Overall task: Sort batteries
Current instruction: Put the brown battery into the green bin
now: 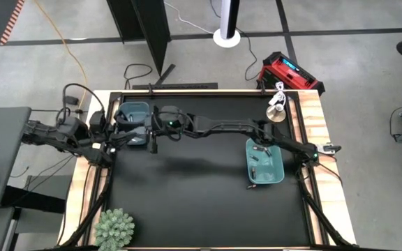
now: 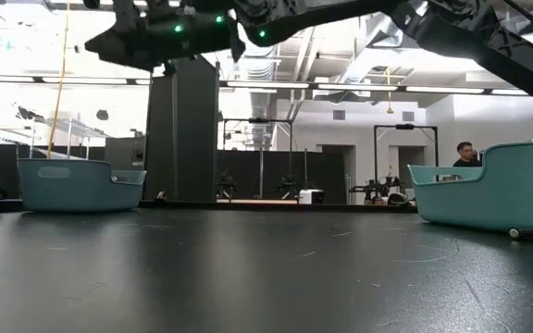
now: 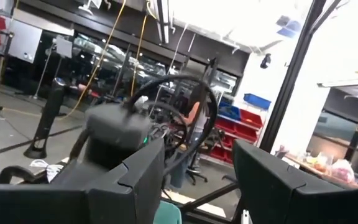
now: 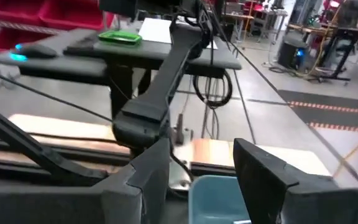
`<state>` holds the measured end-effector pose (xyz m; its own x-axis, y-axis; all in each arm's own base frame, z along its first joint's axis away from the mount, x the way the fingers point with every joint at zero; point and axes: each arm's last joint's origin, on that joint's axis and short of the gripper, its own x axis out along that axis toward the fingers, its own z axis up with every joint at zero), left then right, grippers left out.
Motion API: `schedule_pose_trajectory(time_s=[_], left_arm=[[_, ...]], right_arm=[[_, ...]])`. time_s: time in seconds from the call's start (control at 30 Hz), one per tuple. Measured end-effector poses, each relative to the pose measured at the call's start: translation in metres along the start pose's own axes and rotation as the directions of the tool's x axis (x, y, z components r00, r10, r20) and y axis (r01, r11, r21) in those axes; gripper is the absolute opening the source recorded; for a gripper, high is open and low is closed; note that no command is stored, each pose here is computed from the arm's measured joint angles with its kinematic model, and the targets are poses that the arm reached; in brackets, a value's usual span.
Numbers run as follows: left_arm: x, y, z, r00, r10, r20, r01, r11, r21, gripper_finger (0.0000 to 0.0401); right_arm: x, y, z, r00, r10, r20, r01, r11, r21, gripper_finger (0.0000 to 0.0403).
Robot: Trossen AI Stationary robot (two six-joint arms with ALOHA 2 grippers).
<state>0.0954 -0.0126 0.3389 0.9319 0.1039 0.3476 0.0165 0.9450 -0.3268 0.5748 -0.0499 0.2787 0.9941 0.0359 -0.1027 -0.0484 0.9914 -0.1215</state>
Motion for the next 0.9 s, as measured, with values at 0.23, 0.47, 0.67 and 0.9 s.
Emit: schedule_pose_trajectory(time_s=[0.23,0.47,0.67,0.9], left_arm=[[-0.001,0.0,-0.001,1.0,-0.013,-0.02,0.014,0.999,0.035,0.0184],[-0.002,-0.001,0.0,0.998,-0.056,-0.019,0.057,0.997,0.057,0.0184],[-0.002,-0.001,-0.002,0.997,-0.061,-0.036,0.063,0.996,0.059,0.0184],[-0.002,-0.001,-0.002,0.997,-0.059,-0.041,0.062,0.996,0.071,0.0184]], right_arm=[[-0.026,0.014,0.052,0.999,0.033,0.03,-0.031,0.998,-0.057,0.0189],[-0.047,0.009,0.074,0.999,0.029,-0.034,-0.031,0.997,-0.073,0.0175],[-0.073,0.0,0.083,0.999,-0.035,0.014,0.036,0.994,-0.101,0.0159],[-0.143,-0.013,0.098,0.989,-0.132,0.068,0.139,0.985,-0.102,0.0151]])
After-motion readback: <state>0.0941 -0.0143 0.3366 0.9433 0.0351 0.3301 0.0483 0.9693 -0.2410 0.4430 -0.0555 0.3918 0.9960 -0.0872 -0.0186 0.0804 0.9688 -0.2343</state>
